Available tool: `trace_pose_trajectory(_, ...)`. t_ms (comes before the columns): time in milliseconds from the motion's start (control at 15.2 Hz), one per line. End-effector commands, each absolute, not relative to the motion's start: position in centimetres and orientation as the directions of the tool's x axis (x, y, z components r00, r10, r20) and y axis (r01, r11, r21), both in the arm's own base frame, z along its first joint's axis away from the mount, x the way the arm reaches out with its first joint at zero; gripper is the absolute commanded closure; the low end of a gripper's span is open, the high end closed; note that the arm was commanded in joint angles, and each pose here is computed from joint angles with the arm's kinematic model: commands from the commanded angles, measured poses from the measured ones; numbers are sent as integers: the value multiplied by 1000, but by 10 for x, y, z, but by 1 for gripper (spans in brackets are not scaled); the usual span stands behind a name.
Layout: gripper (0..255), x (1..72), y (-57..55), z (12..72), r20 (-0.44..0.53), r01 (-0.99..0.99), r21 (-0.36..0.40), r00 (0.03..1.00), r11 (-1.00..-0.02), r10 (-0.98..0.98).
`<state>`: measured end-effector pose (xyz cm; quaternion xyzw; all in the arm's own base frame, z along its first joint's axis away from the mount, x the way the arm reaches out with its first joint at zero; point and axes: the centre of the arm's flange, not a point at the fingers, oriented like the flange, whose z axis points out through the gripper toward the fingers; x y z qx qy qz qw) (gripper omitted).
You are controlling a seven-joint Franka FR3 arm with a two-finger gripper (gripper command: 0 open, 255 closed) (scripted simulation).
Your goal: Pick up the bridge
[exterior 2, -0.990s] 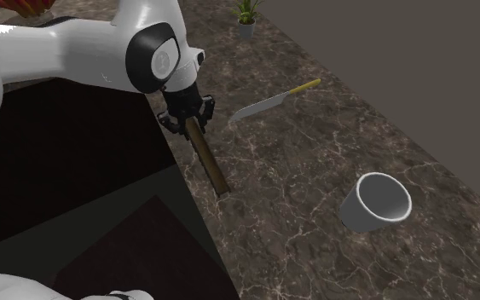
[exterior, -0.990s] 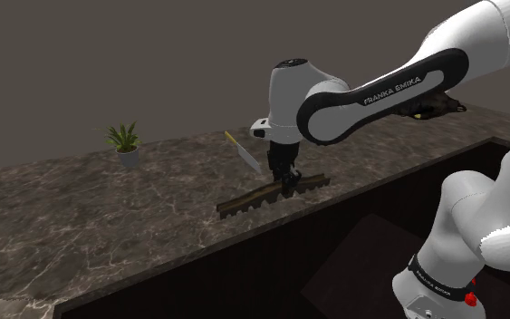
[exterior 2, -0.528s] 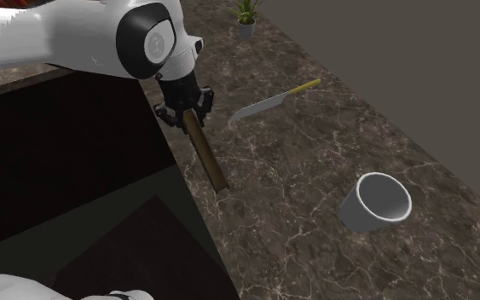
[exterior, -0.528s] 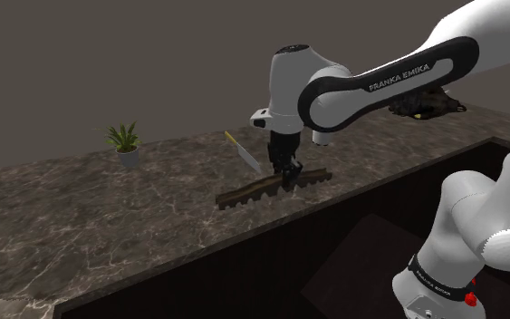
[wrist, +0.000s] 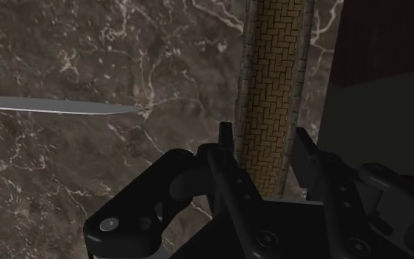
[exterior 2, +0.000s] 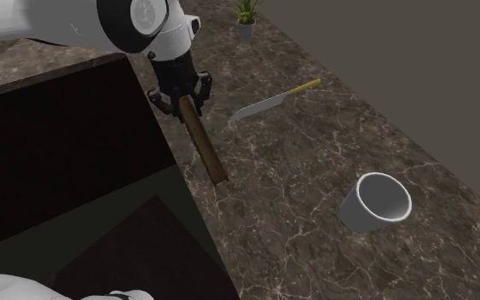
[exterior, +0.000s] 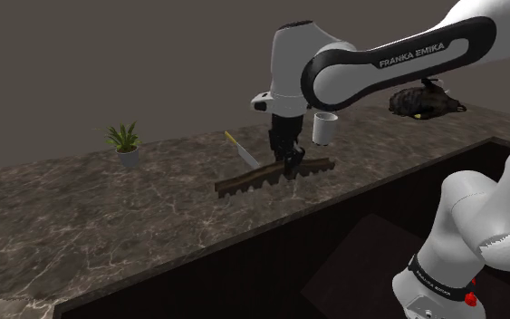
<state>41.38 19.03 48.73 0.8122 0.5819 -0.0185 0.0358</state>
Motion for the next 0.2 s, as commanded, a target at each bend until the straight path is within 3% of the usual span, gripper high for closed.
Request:
trace_pose_trajectory(0, 255, 413, 190, 498, -72, 947, 37, 322, -320, 944)
trace_pose_trajectory(132, 255, 413, 190, 499, -72, 947, 37, 322, -320, 944)
